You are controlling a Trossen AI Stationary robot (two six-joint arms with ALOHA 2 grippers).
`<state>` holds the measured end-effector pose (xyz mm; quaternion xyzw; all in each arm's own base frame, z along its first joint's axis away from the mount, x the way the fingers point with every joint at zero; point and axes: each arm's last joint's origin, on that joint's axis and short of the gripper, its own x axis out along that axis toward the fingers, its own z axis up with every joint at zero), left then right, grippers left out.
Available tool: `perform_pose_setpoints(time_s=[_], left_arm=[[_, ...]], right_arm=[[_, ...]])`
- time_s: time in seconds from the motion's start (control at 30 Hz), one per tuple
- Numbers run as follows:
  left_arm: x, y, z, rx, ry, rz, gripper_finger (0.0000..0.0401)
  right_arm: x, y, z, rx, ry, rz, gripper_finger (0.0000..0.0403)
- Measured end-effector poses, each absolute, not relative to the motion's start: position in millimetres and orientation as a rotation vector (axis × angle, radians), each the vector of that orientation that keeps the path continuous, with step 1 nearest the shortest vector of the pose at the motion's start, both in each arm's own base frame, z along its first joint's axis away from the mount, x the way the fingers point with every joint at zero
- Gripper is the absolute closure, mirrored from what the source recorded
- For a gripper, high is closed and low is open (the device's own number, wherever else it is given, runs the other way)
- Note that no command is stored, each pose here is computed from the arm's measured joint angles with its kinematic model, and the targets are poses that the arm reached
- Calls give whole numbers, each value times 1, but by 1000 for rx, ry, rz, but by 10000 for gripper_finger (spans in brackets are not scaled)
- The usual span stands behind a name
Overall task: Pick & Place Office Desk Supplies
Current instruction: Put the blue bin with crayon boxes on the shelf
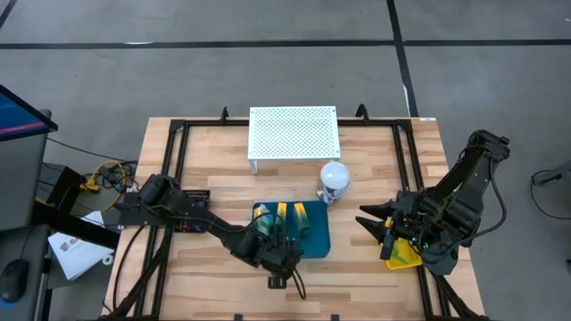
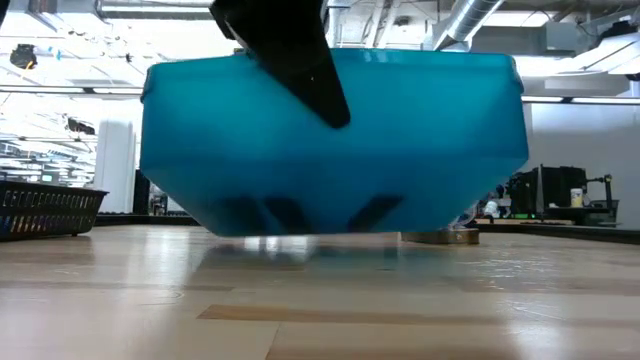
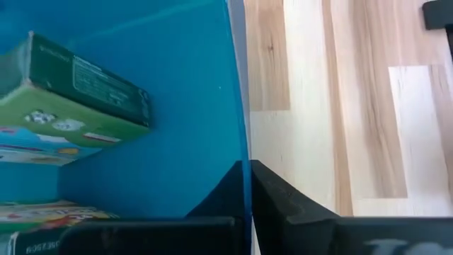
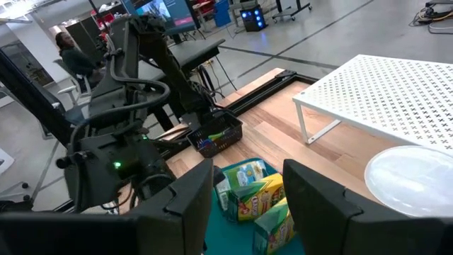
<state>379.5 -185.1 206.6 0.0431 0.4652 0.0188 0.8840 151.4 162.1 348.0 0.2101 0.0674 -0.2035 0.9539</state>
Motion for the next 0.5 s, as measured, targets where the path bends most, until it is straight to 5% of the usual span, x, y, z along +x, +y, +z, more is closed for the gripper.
perform_pose_setpoints(time_s=[0.5], left_arm=[[374,-204,232,101,953,44,401]], right_arm=[[151,162,348,428,136,-414,235]])
